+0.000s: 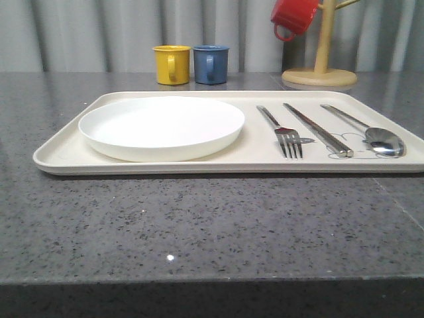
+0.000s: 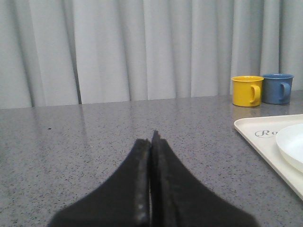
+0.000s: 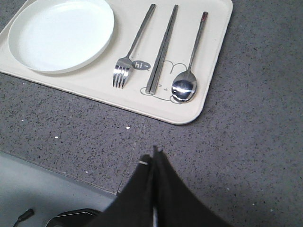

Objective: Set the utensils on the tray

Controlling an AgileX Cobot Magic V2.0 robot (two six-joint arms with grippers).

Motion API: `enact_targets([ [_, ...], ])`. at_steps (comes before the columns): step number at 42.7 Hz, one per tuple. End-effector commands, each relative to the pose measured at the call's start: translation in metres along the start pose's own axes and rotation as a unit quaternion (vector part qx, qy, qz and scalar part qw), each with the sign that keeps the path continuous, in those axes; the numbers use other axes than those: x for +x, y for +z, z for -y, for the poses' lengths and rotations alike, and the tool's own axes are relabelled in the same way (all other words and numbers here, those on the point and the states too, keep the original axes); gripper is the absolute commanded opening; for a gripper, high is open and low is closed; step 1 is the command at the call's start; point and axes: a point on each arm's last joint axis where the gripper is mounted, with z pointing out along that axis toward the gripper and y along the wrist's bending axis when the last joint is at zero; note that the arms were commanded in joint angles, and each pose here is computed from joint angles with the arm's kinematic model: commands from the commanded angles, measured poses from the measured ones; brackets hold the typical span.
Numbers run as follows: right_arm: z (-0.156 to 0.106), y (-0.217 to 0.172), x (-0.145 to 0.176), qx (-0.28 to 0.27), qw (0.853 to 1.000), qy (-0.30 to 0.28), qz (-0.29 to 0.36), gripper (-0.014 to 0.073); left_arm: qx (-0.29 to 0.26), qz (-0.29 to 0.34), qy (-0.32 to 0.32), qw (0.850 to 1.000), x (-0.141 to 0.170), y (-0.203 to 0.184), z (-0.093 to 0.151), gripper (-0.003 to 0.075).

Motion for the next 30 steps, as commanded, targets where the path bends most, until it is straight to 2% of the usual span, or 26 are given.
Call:
enact_targets([
  [1,-0.001,-0.004,-0.009,-0.003,0.999,0.002,0.039,-0.0066,-0.005,0.045,-0.006,0.999,-0.006,-0.002,-0.001,-0.0020],
  [8,0.008,-0.003,0.008,0.042,0.992,-0.006,0.117,-0.0066,-0.005,0.043,-0.006,0.999,-0.006,-0.002,-0.001,-0.0020],
  [12,0.017,0.003,0.022,0.084,0.978,-0.013,0.193,-0.0066,-0.005,0.043,-0.006,0.999,-0.006,-0.002,-0.001,-0.0020],
  [18,0.026,0.017,0.056,0.120,0.957,-0.008,0.265,-0.0066,-0.005,0.043,-0.006,0.999,-0.006,-0.002,-0.001,-0.0020],
  [23,0.032,0.034,0.091,0.141,0.943,-0.004,0.302,-0.0066,-0.005,0.043,-0.006,0.999,-0.006,-0.002,-0.001,-0.0020],
  [30,0.041,0.062,0.130,0.155,0.932,-0.001,0.327,-0.0066,-0.005,0.043,-0.006,0.999,-0.006,-0.002,-0.001,-0.0020],
])
